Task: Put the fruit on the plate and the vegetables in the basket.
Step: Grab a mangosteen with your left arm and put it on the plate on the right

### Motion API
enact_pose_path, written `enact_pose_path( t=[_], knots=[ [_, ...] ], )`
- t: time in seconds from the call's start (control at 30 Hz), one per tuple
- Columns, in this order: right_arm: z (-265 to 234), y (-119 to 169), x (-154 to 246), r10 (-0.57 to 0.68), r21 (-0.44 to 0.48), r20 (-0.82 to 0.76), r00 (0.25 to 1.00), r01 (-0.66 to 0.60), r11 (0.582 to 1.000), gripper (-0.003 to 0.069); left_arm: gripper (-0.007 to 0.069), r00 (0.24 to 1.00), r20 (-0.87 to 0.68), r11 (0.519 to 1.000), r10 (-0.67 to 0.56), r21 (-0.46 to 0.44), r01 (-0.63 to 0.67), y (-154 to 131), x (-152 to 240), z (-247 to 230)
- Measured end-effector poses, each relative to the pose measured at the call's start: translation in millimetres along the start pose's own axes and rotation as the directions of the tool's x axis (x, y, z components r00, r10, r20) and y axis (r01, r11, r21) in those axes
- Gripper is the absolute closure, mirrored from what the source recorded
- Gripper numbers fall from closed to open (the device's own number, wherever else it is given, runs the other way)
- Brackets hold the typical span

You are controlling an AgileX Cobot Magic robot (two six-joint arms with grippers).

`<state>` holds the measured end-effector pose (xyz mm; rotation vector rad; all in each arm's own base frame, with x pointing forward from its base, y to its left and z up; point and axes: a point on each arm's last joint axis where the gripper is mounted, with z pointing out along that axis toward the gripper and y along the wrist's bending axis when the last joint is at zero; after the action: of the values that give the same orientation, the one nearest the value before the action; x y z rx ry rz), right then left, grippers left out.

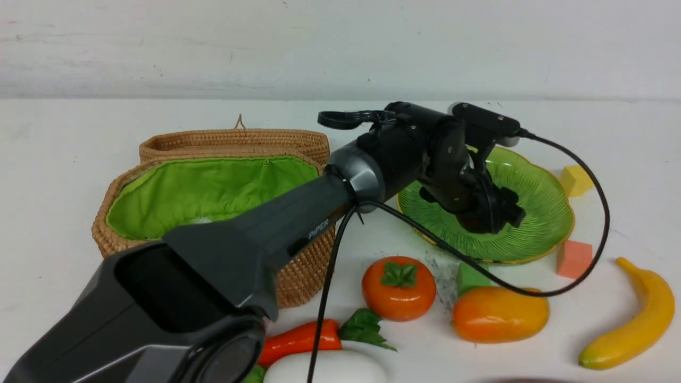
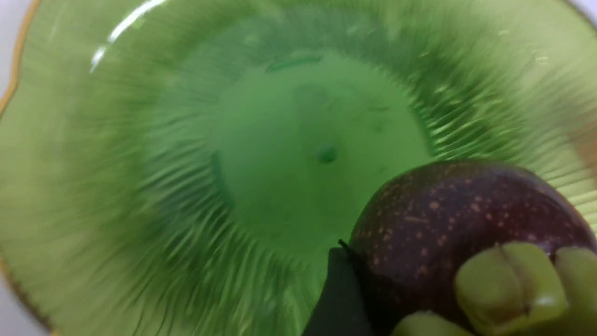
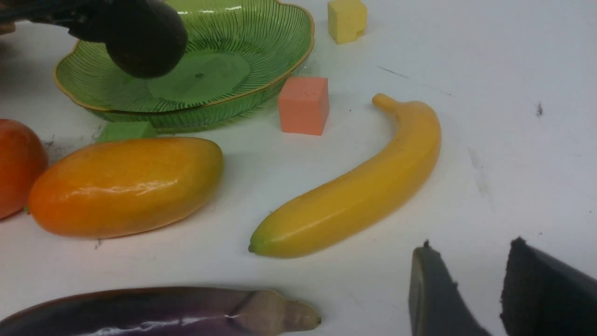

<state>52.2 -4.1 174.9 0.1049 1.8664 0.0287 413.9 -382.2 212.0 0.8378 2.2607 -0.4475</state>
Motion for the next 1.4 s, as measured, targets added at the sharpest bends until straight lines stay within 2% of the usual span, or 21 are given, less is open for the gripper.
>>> enact_pose_path(
  t=[0.03,0.23,0.4,0.53,0.8,1.4],
  knots=[
    [0.0,0.0,0.0,0.0,0.0,0.0,1.0,0.0,1.0,0.0414,0.0067,0.998,0.001,0.998,-0.056,-0.025,0.056,2.3,0.0,0.0],
    [0.0,0.0,0.0,0.0,0.0,0.0,1.0,0.0,1.0,0.0414,0.0067,0.986,0.014,0.98,-0.168,-0.103,0.168,9.9,0.3,-0.5],
    [0.0,0.0,0.0,0.0,0.0,0.0,1.0,0.0,1.0,0.0414,0.0058,0.979,-0.027,0.971,-0.204,-0.135,0.199,12.5,4.8,-0.9],
    [0.0,0.0,0.0,0.0,0.0,0.0,1.0,0.0,1.0,0.0414,0.0025,0.974,-0.05,0.969,-0.219,-0.13,0.211,11.5,7.0,-1.0],
    [0.0,0.0,0.0,0.0,0.0,0.0,1.0,0.0,1.0,0.0414,0.002,0.97,-0.077,0.969,-0.229,-0.111,0.22,8.5,5.5,-8.0],
    [0.0,0.0,0.0,0.0,0.0,0.0,1.0,0.0,1.0,0.0414,0.0026,0.976,0.017,0.972,-0.219,-0.08,0.22,6.8,-8.5,-17.6]
  ],
)
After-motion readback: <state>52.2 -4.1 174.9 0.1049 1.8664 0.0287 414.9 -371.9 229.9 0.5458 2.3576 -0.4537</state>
